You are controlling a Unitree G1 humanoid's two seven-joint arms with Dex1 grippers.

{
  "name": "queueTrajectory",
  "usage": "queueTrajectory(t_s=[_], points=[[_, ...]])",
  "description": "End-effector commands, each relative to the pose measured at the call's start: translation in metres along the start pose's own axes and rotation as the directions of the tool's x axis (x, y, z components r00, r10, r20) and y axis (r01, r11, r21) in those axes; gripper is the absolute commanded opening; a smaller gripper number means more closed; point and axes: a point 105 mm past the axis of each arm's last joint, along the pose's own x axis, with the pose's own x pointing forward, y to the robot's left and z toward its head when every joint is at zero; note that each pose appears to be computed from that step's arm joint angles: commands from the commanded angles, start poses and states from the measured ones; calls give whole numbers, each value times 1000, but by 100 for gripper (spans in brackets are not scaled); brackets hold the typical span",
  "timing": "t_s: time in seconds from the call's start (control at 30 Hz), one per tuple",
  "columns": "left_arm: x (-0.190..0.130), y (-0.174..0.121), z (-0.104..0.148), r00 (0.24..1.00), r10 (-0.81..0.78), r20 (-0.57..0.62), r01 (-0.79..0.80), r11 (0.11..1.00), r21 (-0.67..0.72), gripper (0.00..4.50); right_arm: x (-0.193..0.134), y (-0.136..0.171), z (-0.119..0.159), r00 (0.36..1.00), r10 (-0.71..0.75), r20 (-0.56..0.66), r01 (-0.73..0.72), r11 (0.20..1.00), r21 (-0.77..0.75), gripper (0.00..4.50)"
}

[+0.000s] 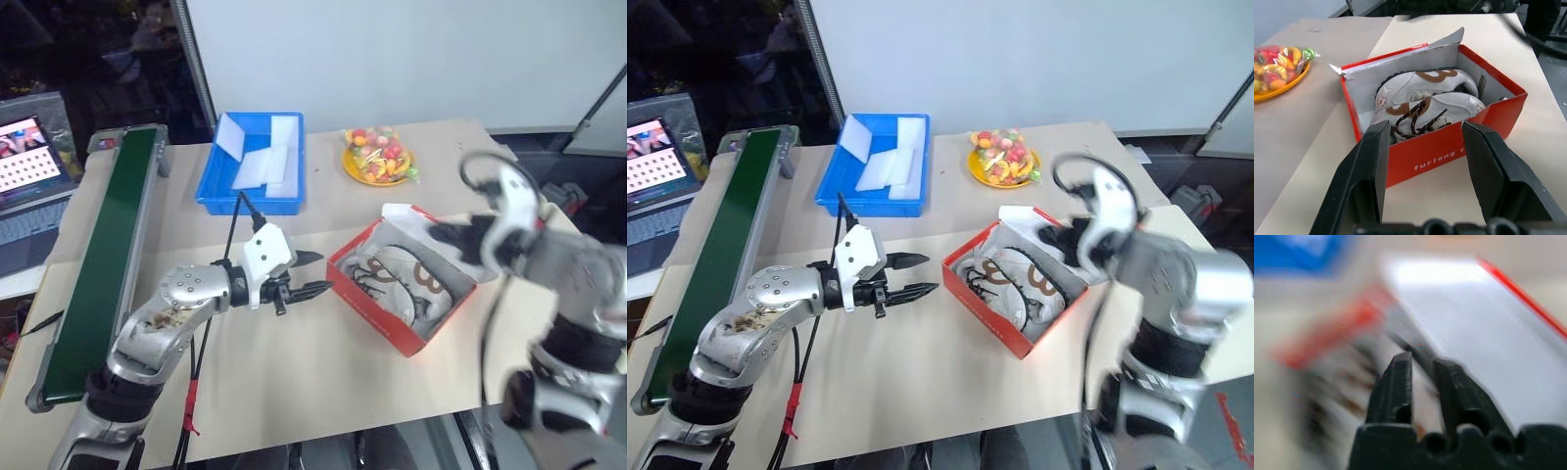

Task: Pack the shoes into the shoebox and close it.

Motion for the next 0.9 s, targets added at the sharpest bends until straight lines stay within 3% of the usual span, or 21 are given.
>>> queueTrajectory(t_s=[0.03,0.13,0.27,0.37,0.43,0.5,0.57,0.63,0.8,0.9], points=[[2,-2,12,999,-25,44,23,999,48,248,-31,3,-10,999,-15,-33,8,982,-190,3],[4,-1,13,998,-32,48,30,998,51,248,-45,-13,-33,986,-92,-142,47,955,-291,3],[7,-1,15,998,-42,55,39,998,55,248,-43,-36,-82,910,-244,-336,67,884,-462,3],[8,0,16,998,-42,56,39,998,57,248,-24,-30,-102,908,-227,-353,46,890,-453,3],[7,1,17,998,-40,58,37,998,59,248,1,-28,-96,943,-212,-257,143,955,-261,3],[7,1,18,997,-38,60,34,998,59,248,19,-33,-91,951,-241,-194,242,970,-20,3],[6,0,18,998,-35,60,31,998,58,248,30,-51,-66,955,-293,-57,293,886,359,3],[6,0,18,998,-30,60,27,998,56,248,36,-64,-47,954,-292,64,174,718,674,3],[7,-1,19,998,-31,63,27,998,60,248,49,-80,-20,940,-292,176,21,565,825,3],[8,-1,21,997,-33,67,29,998,63,248,63,-82,-18,952,-253,172,-8,542,841,3]])
